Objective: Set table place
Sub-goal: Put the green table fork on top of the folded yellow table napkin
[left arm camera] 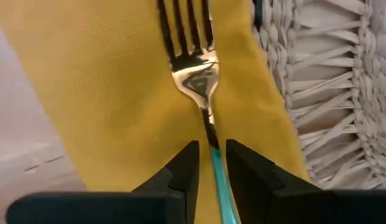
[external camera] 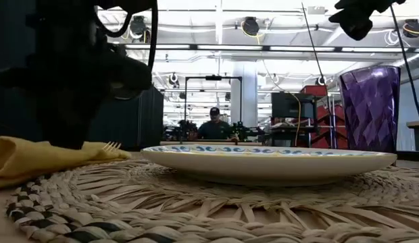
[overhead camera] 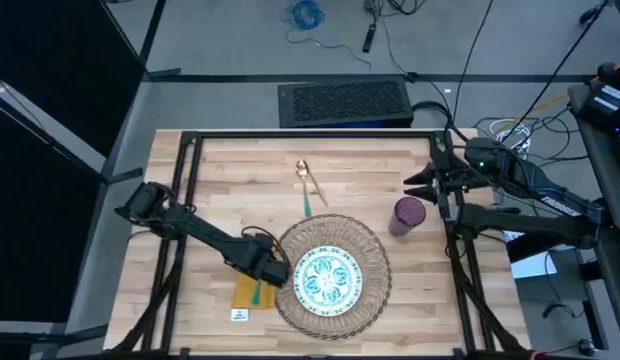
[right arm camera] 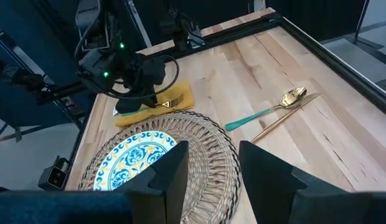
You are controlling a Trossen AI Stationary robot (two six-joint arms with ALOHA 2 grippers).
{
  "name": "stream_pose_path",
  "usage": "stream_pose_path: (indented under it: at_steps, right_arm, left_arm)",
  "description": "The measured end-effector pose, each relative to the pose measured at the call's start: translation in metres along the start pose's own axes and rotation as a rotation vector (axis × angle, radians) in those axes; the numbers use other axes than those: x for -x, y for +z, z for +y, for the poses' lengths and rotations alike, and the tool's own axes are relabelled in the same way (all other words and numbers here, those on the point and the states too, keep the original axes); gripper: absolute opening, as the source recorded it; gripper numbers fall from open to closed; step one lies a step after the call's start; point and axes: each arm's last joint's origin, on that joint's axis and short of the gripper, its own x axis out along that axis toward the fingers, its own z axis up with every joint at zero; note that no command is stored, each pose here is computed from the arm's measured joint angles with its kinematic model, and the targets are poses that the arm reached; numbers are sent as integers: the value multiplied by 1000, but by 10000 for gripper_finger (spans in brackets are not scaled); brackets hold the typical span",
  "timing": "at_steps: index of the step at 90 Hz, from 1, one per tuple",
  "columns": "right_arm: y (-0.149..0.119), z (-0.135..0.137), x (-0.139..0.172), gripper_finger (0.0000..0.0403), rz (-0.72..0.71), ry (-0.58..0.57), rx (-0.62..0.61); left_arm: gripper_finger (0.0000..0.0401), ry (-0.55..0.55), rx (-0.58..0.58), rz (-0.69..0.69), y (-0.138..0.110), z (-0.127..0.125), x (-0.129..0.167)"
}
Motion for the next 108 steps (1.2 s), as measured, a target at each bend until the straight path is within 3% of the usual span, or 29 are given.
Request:
stream_pose_path:
  at_steps: [58, 108]
  right_arm:
    - [0, 0, 0, 130, -1, -1, 0]
    - [0, 0, 0, 130, -1, 0, -3]
  left_arm:
    - [66, -32, -2, -4, 0, -3, 1]
    - [66, 3, -4, -5, 0, -4, -9]
